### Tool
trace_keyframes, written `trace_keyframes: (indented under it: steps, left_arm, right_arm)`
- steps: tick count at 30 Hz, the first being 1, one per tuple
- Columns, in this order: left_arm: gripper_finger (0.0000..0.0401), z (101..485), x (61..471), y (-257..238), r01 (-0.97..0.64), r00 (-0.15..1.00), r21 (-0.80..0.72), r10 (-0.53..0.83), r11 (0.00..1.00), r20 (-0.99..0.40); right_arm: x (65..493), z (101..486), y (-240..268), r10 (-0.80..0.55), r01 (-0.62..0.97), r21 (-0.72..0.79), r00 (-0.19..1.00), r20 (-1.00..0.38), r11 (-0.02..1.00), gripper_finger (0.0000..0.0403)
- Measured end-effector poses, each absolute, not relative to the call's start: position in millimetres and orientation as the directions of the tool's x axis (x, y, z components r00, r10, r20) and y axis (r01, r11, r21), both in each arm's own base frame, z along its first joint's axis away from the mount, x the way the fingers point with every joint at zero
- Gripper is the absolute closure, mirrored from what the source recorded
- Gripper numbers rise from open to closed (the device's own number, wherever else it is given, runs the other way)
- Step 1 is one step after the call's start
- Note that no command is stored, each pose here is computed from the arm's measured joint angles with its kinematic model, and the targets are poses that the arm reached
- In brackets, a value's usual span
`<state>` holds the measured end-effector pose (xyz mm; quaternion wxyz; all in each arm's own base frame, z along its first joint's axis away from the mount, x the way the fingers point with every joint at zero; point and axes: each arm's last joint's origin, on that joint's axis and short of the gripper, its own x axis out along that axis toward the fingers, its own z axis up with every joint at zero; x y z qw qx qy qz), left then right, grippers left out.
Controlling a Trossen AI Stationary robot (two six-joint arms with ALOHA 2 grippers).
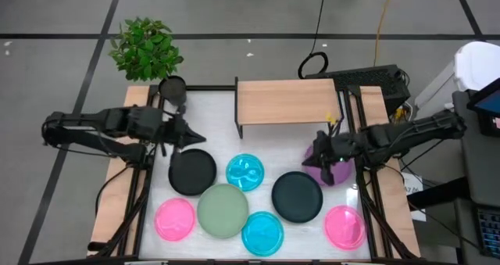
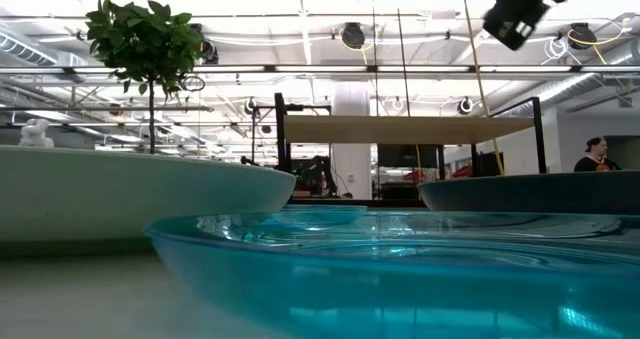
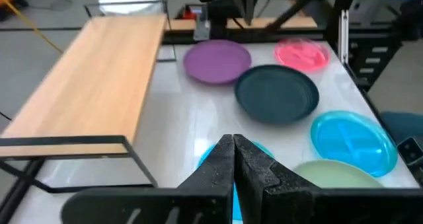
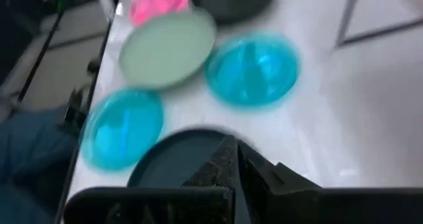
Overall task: Place and stack plates onto a shelf
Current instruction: Put the dark green plate on the shelf
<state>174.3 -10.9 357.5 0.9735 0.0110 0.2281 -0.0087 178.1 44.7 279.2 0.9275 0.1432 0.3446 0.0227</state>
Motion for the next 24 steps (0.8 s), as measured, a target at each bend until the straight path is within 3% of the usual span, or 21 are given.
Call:
trace_keyframes:
  steps: [18, 24]
  left_arm:
    - [0.0397, 310.4, 234.4, -33.1, 0.088, 0.763, 0.012, -0.06, 0.996, -0.643]
    - [0.0397, 302.1, 248.2, -35.3, 0.088, 0.761, 0.012, -0.06, 0.996, -0.646]
  right_arm:
    - [182.3, 214.3, 137.6, 0.219, -0.157, 0.165, 0.447, -0.868, 0.974, 0.0403]
    - [183.4, 202.4, 160.8, 0.301, -0.244, 0.215, 0.406, -0.863, 0.946, 0.0371]
